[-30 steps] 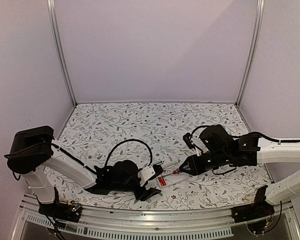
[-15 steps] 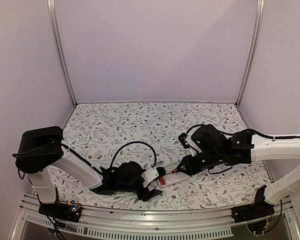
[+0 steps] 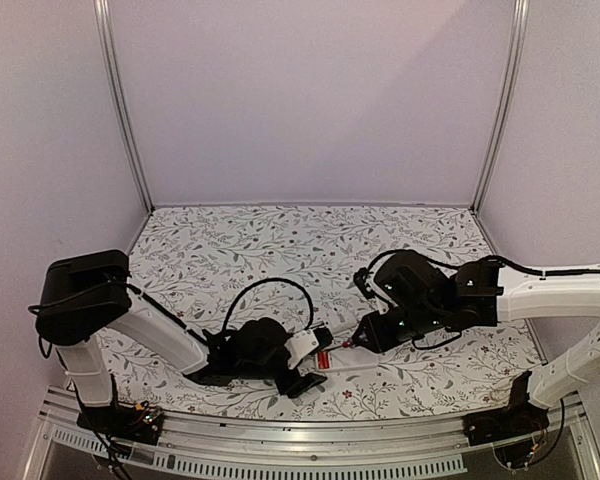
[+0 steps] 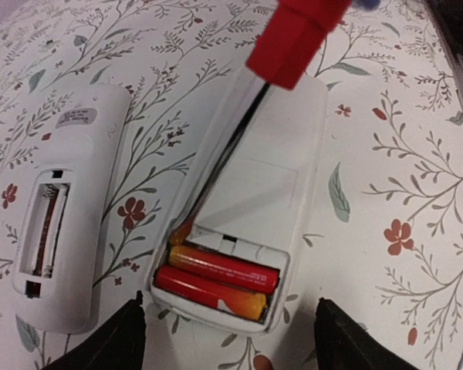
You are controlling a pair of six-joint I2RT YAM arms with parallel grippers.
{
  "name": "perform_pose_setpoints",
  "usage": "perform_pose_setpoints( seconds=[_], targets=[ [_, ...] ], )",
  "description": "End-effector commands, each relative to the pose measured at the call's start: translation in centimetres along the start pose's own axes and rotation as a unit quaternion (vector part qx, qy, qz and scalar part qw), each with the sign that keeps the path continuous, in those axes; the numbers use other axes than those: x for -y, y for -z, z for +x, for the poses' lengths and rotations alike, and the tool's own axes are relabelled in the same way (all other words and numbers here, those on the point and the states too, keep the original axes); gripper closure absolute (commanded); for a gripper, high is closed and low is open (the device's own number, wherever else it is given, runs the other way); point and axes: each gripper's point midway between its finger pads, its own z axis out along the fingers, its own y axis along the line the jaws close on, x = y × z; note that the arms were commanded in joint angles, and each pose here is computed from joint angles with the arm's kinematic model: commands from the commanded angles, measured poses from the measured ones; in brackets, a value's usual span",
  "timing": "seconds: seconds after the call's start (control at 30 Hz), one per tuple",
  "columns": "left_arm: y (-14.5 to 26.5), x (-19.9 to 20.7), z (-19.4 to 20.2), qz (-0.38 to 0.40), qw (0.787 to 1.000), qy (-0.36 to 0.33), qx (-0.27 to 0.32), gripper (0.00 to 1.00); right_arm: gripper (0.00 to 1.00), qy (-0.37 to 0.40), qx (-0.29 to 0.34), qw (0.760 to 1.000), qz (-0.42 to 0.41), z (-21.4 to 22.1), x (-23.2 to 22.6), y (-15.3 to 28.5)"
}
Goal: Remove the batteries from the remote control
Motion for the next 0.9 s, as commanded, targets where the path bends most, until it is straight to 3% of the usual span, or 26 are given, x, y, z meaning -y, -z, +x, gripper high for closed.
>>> perform_pose_setpoints(
  seconds=[0.0, 0.43, 0.87],
  targets=[
    [-0.5, -0.6, -0.1, 0.002, 1.000, 0.003, 0.003, 0.25, 1.00, -0.011, -0.002, 1.000, 0.008, 0.0, 0.0, 0.8],
    [-0.7, 1.3, -1.2, 0.056, 0.998, -0.001, 0.020, 0.31, 1.00, -0.034, -0.033, 0.997, 0.054, 1.1, 0.6, -0.5],
    [-1.2, -2.0, 1.4, -0.028, 0.999, -0.004, -0.031, 0.52, 1.00, 0.010, -0.101, 0.989, -0.104, 3.6, -4.6, -0.9]
  ],
)
